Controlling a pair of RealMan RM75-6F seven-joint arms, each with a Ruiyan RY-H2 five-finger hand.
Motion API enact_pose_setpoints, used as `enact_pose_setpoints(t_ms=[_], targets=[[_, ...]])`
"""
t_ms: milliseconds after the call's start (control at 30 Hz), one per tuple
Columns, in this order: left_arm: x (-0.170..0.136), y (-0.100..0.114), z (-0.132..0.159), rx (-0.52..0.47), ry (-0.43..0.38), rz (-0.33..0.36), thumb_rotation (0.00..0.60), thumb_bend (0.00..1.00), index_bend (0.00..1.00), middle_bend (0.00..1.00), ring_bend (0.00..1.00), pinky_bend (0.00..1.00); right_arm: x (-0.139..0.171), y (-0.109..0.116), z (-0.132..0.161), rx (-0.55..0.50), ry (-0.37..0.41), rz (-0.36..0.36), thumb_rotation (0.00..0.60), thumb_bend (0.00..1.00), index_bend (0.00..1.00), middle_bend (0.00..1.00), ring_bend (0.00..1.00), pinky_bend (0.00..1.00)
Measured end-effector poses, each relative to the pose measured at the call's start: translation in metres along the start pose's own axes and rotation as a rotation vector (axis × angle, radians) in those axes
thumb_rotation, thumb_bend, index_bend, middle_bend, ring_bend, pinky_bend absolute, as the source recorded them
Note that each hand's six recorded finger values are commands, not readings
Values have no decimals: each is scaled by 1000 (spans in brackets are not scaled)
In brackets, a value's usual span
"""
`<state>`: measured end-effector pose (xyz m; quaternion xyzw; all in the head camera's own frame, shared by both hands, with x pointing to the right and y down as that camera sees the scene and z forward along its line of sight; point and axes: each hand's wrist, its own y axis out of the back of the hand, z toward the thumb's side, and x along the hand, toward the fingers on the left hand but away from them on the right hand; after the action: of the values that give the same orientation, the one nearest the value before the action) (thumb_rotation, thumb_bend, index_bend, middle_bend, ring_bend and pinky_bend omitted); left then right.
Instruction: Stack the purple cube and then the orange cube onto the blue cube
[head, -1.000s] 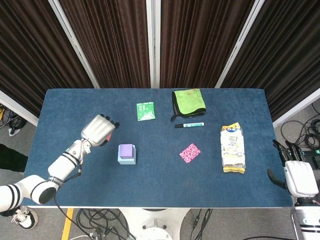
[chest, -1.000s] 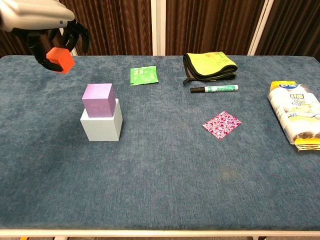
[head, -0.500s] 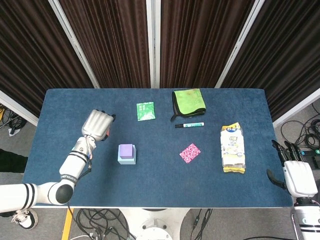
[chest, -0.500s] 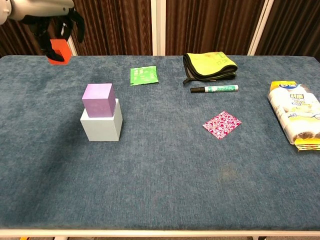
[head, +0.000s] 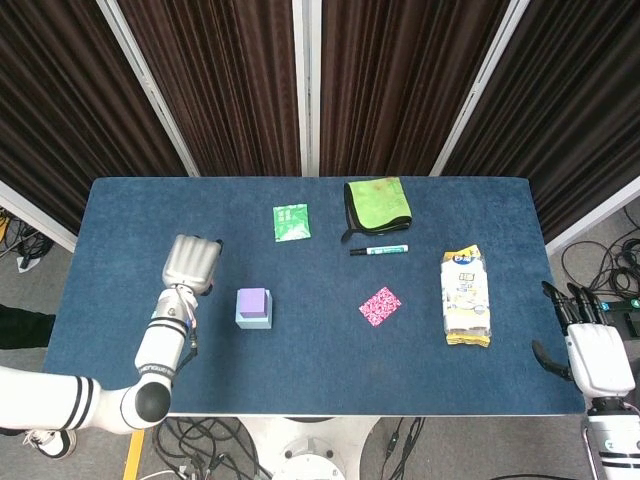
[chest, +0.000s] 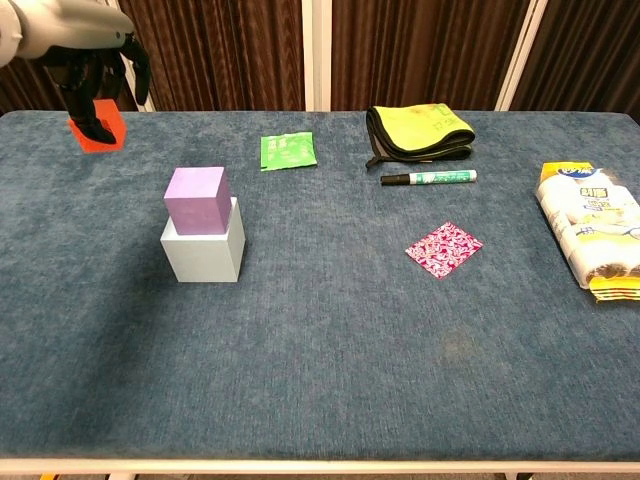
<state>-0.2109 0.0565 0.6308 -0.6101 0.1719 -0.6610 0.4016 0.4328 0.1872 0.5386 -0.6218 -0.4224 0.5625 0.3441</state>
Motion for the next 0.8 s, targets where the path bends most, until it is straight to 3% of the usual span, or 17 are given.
enact_pose_setpoints(t_ms=[500, 800], targets=[[-6, 8, 24, -70, 45, -61, 600, 281, 425, 653, 454, 490, 1, 0, -2, 4, -9, -6, 600, 268, 19, 175, 0, 0], [-14, 15, 62, -88, -5, -54, 600, 282, 427, 653, 455, 490, 1, 3, -3, -8, -11, -9, 600, 268, 19, 175, 0, 0]])
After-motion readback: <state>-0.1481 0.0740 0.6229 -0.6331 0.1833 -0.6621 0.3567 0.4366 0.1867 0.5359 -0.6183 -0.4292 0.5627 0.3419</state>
